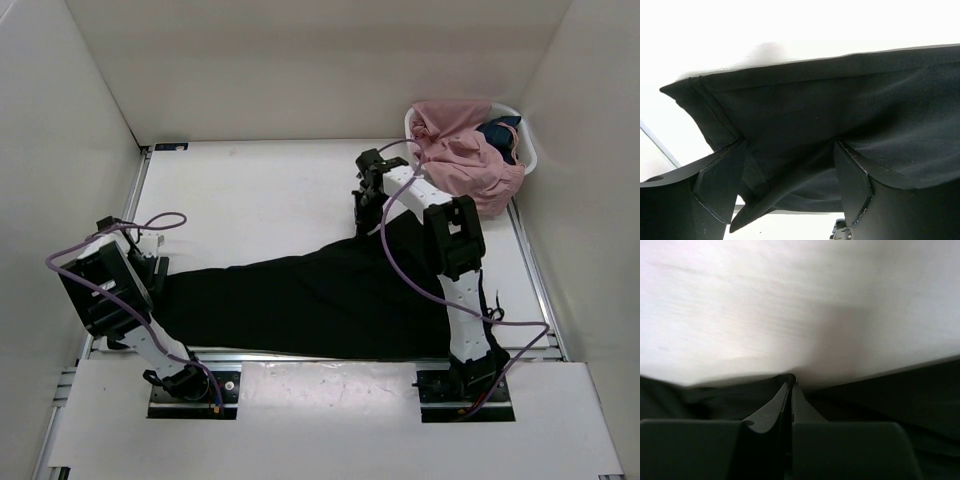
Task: Fold and stack the trousers
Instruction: Flatten the trousers out
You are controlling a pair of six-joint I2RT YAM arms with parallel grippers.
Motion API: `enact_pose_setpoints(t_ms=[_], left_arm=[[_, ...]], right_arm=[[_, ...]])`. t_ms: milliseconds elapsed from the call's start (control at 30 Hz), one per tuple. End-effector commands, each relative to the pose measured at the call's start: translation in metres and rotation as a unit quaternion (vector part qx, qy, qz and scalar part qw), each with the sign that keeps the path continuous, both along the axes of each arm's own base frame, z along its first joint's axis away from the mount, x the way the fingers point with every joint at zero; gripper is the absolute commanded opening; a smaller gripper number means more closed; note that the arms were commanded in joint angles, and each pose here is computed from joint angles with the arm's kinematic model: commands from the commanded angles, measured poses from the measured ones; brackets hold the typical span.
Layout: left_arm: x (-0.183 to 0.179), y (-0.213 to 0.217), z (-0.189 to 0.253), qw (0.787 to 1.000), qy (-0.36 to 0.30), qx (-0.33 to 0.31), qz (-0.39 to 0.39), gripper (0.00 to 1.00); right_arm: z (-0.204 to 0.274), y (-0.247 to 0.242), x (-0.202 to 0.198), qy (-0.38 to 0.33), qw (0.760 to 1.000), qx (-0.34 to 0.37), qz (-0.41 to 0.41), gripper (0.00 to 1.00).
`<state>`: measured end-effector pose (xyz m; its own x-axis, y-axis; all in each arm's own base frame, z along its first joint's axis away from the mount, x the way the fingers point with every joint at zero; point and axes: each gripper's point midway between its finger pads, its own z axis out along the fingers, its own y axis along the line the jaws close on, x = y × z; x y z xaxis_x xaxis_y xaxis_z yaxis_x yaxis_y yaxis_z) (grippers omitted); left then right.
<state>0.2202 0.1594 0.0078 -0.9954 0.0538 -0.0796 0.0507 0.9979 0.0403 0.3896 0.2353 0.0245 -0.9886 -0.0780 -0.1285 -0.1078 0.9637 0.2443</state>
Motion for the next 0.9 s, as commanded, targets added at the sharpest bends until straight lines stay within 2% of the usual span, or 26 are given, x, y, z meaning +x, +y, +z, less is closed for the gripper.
enact_pose_setpoints(t_ms=[0, 67, 100, 167, 233, 267, 300, 333, 367, 400, 433, 500, 533, 600, 633, 700, 733, 767, 800, 867], left_arm=[[-0.03, -0.007, -0.032, 0.999, 0.05, -0.003, 0.003, 0.81], [-0.033, -0.006, -0.034, 0.999, 0.053, 0.003, 0.004, 0.81], [-0.034, -0.006, -0.036, 0.999, 0.053, 0.003, -0.002, 0.81], [-0.038, -0.005, -0.035, 0.998, 0.058, 0.011, -0.006, 0.81], [-0.042, -0.003, -0.04, 0.998, 0.059, 0.022, -0.005, 0.81], [-0.046, -0.004, -0.041, 0.998, 0.066, 0.024, -0.005, 0.81], [-0.048, -0.005, -0.045, 0.997, 0.07, 0.021, -0.01, 0.81], [-0.052, -0.007, -0.047, 0.997, 0.075, 0.018, -0.011, 0.81], [-0.052, -0.007, -0.047, 0.997, 0.075, 0.018, -0.011, 0.81], [-0.056, -0.01, -0.049, 0.997, 0.08, 0.015, -0.011, 0.81], [-0.055, -0.011, -0.049, 0.997, 0.078, 0.011, -0.011, 0.81], [-0.059, -0.013, -0.05, 0.997, 0.082, 0.008, -0.011, 0.81], [-0.059, -0.013, -0.05, 0.997, 0.082, 0.008, -0.011, 0.81], [-0.059, -0.013, -0.05, 0.997, 0.082, 0.008, -0.011, 0.81], [-0.057, -0.012, -0.048, 0.997, 0.078, 0.011, -0.016, 0.81], [-0.054, -0.007, -0.044, 0.997, 0.073, 0.021, -0.015, 0.81], [-0.056, -0.007, -0.042, 0.997, 0.077, 0.024, -0.015, 0.81], [-0.051, -0.004, -0.037, 0.997, 0.07, 0.029, -0.014, 0.81], [-0.047, -0.003, -0.031, 0.998, 0.063, 0.028, -0.014, 0.81], [-0.028, 0.004, -0.007, 0.999, 0.035, 0.031, -0.018, 0.82]], right_arm=[[0.082, 0.019, 0.045, -0.084, 0.99, 0.113, -0.028, 0.0], [0.122, 0.022, 0.058, -0.131, 0.98, 0.143, -0.049, 0.0], [0.159, 0.015, 0.067, -0.189, 0.966, 0.164, -0.06, 0.0], [0.193, 0.009, 0.069, -0.246, 0.95, 0.177, -0.081, 0.0], [0.231, -0.004, 0.06, -0.324, 0.92, 0.197, -0.1, 0.0], [0.272, -0.011, 0.044, -0.371, 0.894, 0.224, -0.11, 0.0], [0.259, -0.015, 0.039, -0.389, 0.883, 0.233, -0.119, 0.0], [0.265, -0.023, 0.032, -0.41, 0.871, 0.237, -0.133, 0.0], [0.293, -0.032, 0.016, -0.445, 0.848, 0.254, -0.139, 0.0], [0.293, -0.033, 0.007, -0.451, 0.842, 0.259, -0.143, 0.0], [0.276, -0.031, -0.005, -0.442, 0.849, 0.254, -0.14, 0.0], [0.274, -0.033, -0.024, -0.443, 0.852, 0.249, -0.125, 0.0], [0.249, -0.029, -0.037, -0.416, 0.869, 0.242, -0.115, 0.0], [0.226, -0.024, -0.055, -0.395, 0.886, 0.227, -0.086, 0.0], [0.187, -0.014, -0.075, -0.339, 0.918, 0.2, -0.053, 0.0], [0.144, -0.006, -0.103, -0.268, 0.953, 0.141, 0.015, 0.0], [0.109, -0.012, -0.124, -0.191, 0.977, 0.085, 0.038, 0.13], [0.094, -0.015, -0.135, -0.163, 0.984, 0.051, 0.053, 0.33], [0.085, -0.013, -0.148, -0.148, 0.985, 0.022, 0.082, 0.6], [0.085, -0.015, -0.157, -0.151, 0.984, -0.012, 0.096, 0.87]])
